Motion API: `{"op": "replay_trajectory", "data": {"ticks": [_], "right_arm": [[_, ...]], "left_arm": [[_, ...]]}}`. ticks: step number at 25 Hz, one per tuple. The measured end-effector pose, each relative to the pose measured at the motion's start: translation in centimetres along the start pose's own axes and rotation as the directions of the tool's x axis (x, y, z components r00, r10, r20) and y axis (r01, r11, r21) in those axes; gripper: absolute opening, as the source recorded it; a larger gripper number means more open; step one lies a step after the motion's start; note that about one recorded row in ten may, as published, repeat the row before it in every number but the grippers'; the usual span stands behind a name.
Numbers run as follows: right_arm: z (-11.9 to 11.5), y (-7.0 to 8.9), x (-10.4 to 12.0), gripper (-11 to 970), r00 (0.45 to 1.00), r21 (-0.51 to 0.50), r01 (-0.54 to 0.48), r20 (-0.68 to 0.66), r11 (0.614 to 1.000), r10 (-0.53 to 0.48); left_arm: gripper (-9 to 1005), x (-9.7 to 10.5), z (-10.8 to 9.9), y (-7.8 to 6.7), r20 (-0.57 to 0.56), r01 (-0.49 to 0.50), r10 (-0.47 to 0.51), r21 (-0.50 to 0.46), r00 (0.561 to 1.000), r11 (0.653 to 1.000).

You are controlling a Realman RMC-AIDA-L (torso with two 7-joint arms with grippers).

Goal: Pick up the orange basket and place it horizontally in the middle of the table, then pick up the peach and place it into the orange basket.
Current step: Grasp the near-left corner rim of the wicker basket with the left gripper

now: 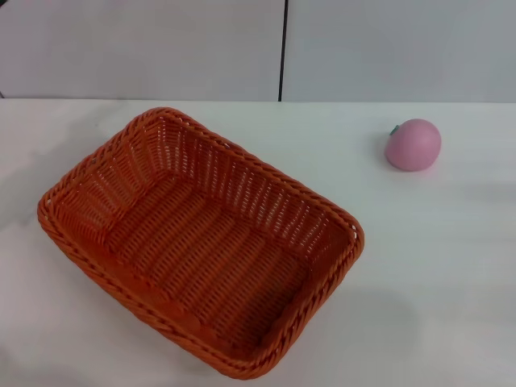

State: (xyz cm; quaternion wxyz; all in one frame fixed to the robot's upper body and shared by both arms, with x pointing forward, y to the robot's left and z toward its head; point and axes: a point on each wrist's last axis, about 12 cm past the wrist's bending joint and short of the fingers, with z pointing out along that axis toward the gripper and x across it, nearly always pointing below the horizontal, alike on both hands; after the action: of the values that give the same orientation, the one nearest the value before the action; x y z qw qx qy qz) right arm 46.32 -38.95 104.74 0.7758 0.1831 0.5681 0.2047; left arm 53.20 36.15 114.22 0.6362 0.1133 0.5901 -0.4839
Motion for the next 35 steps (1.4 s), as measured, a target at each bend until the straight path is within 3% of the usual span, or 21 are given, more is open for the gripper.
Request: {"op": "replay_trajectory", "data": {"ticks": [4,7,8,9,15,24,27,28,32,35], "right_arm": [[0.0,-0.2,0.4,698,1.0,0.035,-0.02,-0.015,0.999,0.021],[0.0,-0.5,0.6,697,0.999,0.063,-0.024,-0.023,0.998,0.026],[-0.1,-0.6,0.6,697,0.999,0.068,-0.024,-0.025,0.997,0.026],[-0.1,-0.6,0.6,697,0.999,0.068,-0.024,-0.025,0.997,0.026],[-0.2,-0.7,0.5,697,0.999,0.076,-0.023,-0.023,0.997,0.025],[0.3,-0.6,0.7,697,0.999,0.074,-0.027,-0.026,0.997,0.029],[0.3,-0.7,0.8,697,0.999,0.081,-0.027,-0.03,0.996,0.029],[0.3,-0.7,0.8,697,0.999,0.084,-0.026,-0.032,0.996,0.029],[0.3,-0.8,0.8,697,0.999,0.092,-0.024,-0.038,0.995,0.028],[0.3,-0.9,0.9,697,0.999,0.103,-0.022,-0.045,0.994,0.027]], "left_arm": [[677,-2.0,1.8,-0.2,-0.195,-0.022,0.037,0.079,0.98,0.997],[678,-3.1,3.1,-0.2,-0.371,-0.052,0.073,0.066,0.926,0.996],[678,-3.5,3.8,-0.1,-0.452,-0.073,0.084,0.04,0.888,0.997],[678,-3.5,3.8,-0.1,-0.452,-0.073,0.084,0.04,0.888,0.997],[678,-3.8,5.8,0.2,-0.623,-0.14,0.101,-0.014,0.776,0.99],[678,-2.0,8.6,1.3,-0.77,-0.235,0.114,-0.048,0.628,0.971],[678,-1.9,8.8,1.4,-0.778,-0.243,0.114,-0.052,0.618,0.969],[678,-1.1,9.3,1.6,-0.802,-0.266,0.117,-0.055,0.586,0.962],[678,-1.0,9.4,1.6,-0.805,-0.269,0.119,-0.052,0.581,0.962],[678,0.2,10.1,1.7,-0.832,-0.298,0.129,-0.045,0.539,0.954]]}}
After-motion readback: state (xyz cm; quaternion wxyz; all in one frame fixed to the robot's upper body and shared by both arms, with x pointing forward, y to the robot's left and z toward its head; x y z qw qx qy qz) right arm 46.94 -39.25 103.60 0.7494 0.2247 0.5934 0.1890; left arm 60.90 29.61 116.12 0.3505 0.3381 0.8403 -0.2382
